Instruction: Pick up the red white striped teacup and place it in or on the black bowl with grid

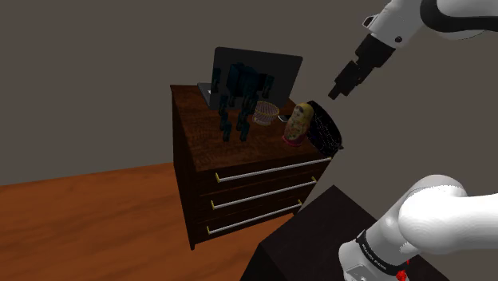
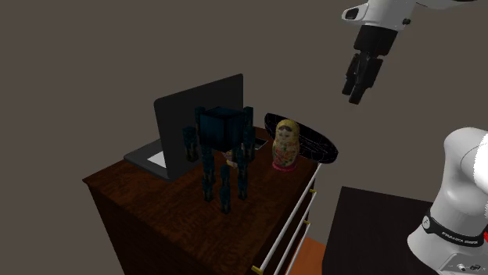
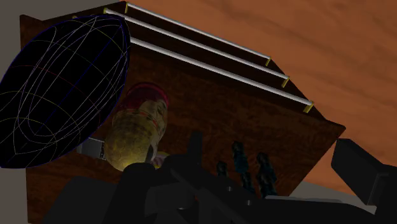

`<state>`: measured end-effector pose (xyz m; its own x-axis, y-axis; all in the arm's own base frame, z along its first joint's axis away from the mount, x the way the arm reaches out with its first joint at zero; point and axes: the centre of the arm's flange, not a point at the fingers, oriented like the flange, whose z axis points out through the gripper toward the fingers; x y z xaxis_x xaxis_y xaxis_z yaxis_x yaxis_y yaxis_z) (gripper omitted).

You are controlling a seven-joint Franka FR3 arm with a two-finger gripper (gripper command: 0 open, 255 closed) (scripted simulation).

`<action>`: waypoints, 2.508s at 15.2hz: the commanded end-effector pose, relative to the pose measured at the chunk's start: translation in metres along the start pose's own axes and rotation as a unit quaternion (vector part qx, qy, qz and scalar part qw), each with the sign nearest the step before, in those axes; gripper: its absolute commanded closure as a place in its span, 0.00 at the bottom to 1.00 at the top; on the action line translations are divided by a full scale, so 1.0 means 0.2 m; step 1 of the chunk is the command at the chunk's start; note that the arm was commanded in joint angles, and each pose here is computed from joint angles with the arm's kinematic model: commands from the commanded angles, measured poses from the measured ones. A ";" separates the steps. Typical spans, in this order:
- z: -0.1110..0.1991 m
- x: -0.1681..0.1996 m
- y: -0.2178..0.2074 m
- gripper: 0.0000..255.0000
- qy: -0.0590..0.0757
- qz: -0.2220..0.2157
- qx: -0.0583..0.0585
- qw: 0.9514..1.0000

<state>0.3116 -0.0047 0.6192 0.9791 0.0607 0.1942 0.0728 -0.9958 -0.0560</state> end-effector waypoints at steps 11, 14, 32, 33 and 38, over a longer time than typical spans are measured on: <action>0.43 0.53 0.04 0.00 -0.019 0.048 -0.024 0.998; 0.56 0.68 0.07 0.00 -0.025 0.062 -0.031 0.997; 1.37 1.55 0.37 0.00 -0.059 0.147 -0.074 0.985; 1.40 1.57 0.38 0.00 -0.060 0.150 -0.075 0.984; 1.53 1.56 0.39 0.00 -0.060 0.150 -0.075 0.984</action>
<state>0.6787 -0.0430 0.3817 0.9685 -0.2384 0.0725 -0.2425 -0.9686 0.0541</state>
